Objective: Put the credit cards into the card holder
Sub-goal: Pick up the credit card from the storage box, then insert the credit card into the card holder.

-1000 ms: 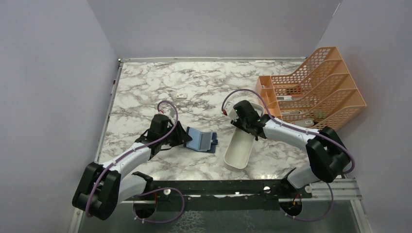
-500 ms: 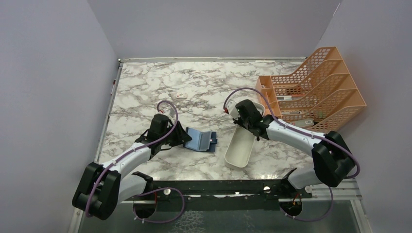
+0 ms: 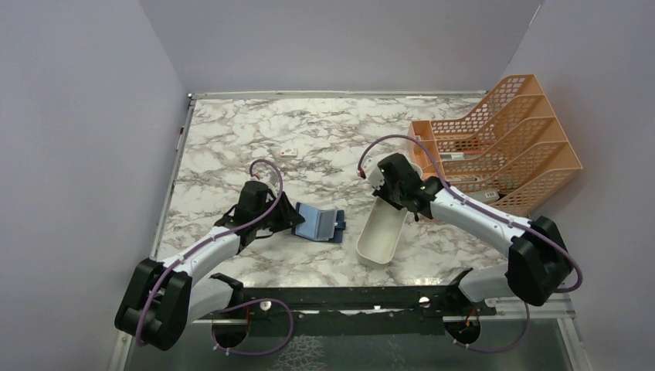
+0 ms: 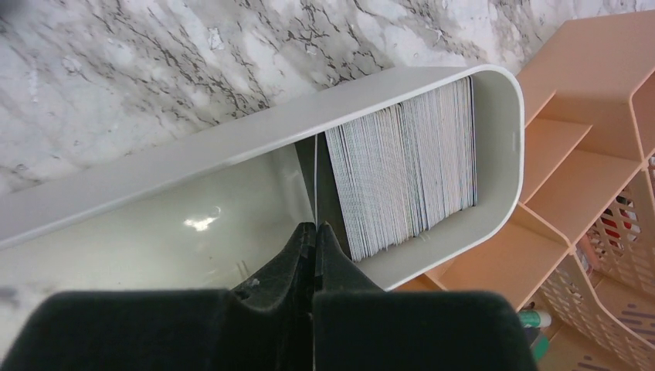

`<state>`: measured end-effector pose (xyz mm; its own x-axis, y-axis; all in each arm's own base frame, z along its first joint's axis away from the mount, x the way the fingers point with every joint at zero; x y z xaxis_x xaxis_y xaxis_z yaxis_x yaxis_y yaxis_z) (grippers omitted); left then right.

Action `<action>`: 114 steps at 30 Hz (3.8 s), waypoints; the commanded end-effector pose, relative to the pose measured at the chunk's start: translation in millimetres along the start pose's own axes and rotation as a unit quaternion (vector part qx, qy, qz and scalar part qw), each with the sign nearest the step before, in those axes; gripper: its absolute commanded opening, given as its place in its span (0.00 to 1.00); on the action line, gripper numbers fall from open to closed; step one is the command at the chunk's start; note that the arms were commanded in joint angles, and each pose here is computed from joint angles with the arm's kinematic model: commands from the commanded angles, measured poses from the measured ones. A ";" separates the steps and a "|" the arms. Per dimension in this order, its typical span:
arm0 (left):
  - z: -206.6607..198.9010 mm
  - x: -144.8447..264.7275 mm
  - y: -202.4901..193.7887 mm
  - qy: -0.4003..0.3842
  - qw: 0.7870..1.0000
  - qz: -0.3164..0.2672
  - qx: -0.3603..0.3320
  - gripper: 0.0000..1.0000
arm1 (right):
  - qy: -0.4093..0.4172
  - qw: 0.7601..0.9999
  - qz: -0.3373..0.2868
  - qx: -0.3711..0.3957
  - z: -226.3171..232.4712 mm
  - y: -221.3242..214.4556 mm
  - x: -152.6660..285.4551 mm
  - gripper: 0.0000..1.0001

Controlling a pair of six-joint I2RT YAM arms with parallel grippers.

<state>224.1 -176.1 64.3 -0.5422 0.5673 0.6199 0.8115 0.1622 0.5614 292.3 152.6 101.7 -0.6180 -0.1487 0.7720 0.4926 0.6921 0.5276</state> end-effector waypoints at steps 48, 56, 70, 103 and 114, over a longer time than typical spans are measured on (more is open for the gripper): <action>18.8 6.6 -11.1 0.037 0.994 -0.053 0.085 0.29 | 0.320 0.791 -0.040 -0.520 179.8 114.2 -22.2 0.01; 26.1 9.1 -17.7 0.049 0.994 -0.055 0.079 0.21 | 0.301 0.794 -0.038 -0.527 180.6 102.7 -36.3 0.01; 40.0 8.4 -28.6 0.078 0.994 -0.041 0.068 0.16 | 0.328 0.756 -0.046 -0.565 190.7 100.5 -43.2 0.01; 42.3 7.7 -29.3 0.081 0.994 -0.044 0.063 0.13 | 0.345 0.745 0.011 -0.571 208.8 77.0 -46.6 0.02; 42.4 8.0 -27.3 0.083 0.994 -0.045 0.060 0.13 | 0.376 0.755 -0.003 -0.536 212.8 81.7 -38.2 0.02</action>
<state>207.4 -147.1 36.1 -0.6327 0.4345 0.6409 0.7740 0.3297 0.5406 235.2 366.6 46.9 -0.3432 -0.7777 0.5267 0.9393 -0.2839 0.1929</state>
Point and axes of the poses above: each gripper's point midway between its finger pads, its own x axis back along the fingers, its own z axis along the line the jaws close on, y = z × x, the point moved 1 cm from there along x, back along the fingers, and after that the axes turned 11 degrees about -x, right-handed, at the moved point
